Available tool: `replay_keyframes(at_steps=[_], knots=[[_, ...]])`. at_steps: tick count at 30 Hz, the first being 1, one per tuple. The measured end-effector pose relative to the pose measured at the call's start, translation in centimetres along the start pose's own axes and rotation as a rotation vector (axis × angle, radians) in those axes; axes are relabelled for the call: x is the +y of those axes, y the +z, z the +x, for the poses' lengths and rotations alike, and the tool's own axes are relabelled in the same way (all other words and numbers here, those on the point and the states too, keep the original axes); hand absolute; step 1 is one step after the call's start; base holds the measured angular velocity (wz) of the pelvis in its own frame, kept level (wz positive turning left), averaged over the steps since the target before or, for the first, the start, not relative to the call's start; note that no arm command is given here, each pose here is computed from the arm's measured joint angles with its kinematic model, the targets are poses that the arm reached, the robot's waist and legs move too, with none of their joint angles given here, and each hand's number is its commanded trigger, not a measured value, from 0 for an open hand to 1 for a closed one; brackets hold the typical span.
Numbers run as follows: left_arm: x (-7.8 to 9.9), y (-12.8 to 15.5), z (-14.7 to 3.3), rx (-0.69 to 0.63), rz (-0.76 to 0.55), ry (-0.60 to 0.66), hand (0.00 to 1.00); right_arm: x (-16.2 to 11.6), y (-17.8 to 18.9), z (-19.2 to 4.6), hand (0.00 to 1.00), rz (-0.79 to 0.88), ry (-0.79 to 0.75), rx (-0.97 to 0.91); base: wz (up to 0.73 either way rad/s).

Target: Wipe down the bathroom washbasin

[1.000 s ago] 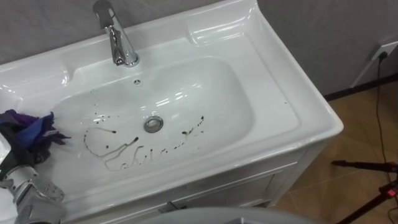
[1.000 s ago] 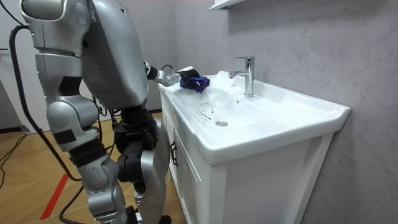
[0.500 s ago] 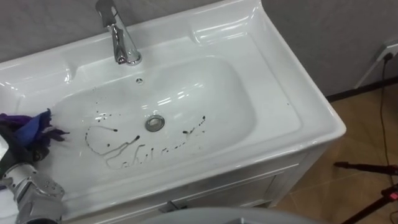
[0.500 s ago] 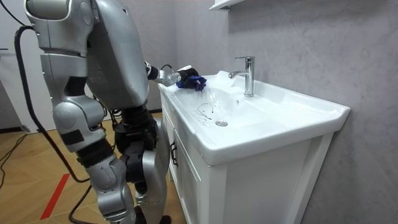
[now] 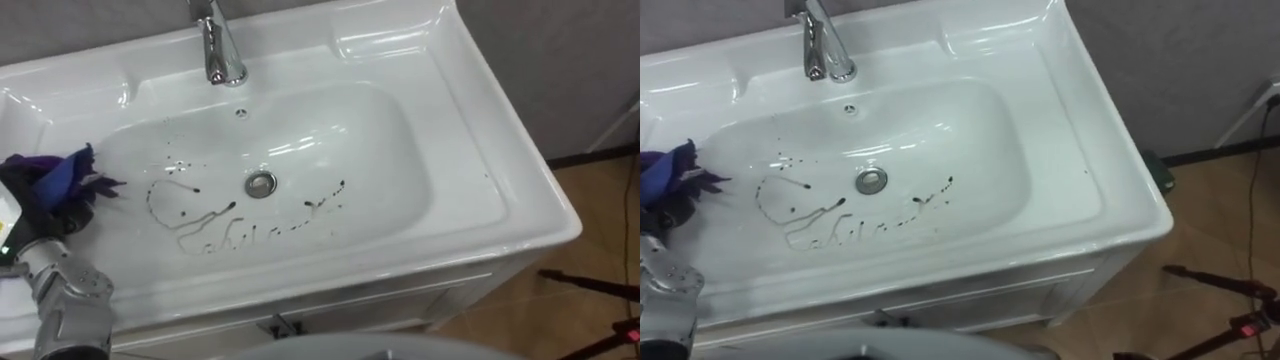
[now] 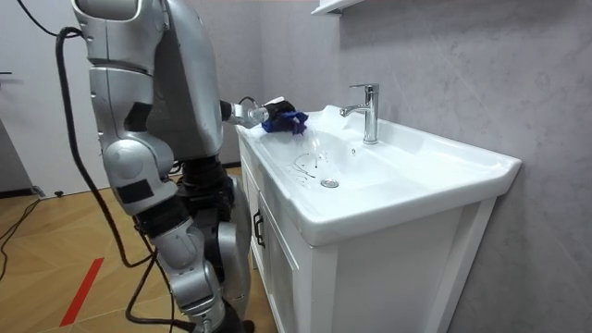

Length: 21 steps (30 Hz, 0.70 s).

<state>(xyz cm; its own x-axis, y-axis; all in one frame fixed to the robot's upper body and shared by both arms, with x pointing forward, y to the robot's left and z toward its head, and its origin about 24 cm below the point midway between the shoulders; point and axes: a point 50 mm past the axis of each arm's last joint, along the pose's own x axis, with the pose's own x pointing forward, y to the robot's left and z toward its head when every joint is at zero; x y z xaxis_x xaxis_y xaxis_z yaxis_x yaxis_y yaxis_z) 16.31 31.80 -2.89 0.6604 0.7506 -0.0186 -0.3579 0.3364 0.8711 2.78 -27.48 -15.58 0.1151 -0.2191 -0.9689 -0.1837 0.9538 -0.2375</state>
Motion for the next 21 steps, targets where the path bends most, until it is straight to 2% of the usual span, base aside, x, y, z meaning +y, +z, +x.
replay_keyframes(at_steps=[3,6,11,17,21], knots=[[-0.6,1.0,-0.4,-0.043,-0.018,-0.029,1.0,0.2,0.5,0.0,0.0,-0.029,0.011,-0.029,0.09],[-1.9,2.1,-1.1,-0.106,-0.029,-0.112,1.0,0.5,0.8,0.0,0.0,-0.048,0.02,-0.049,0.1],[-4.5,4.0,-3.3,-0.188,-0.056,-0.291,1.0,0.7,1.1,0.1,0.0,-0.051,0.032,-0.077,0.0],[-4.1,6.6,-3.4,-0.302,-0.135,-0.271,1.0,0.8,0.5,0.0,0.0,-0.067,0.026,-0.067,-0.12],[-4.0,7.2,-3.3,-0.326,-0.153,-0.26,1.0,0.9,0.3,0.0,0.0,-0.091,0.026,-0.057,-0.07]])
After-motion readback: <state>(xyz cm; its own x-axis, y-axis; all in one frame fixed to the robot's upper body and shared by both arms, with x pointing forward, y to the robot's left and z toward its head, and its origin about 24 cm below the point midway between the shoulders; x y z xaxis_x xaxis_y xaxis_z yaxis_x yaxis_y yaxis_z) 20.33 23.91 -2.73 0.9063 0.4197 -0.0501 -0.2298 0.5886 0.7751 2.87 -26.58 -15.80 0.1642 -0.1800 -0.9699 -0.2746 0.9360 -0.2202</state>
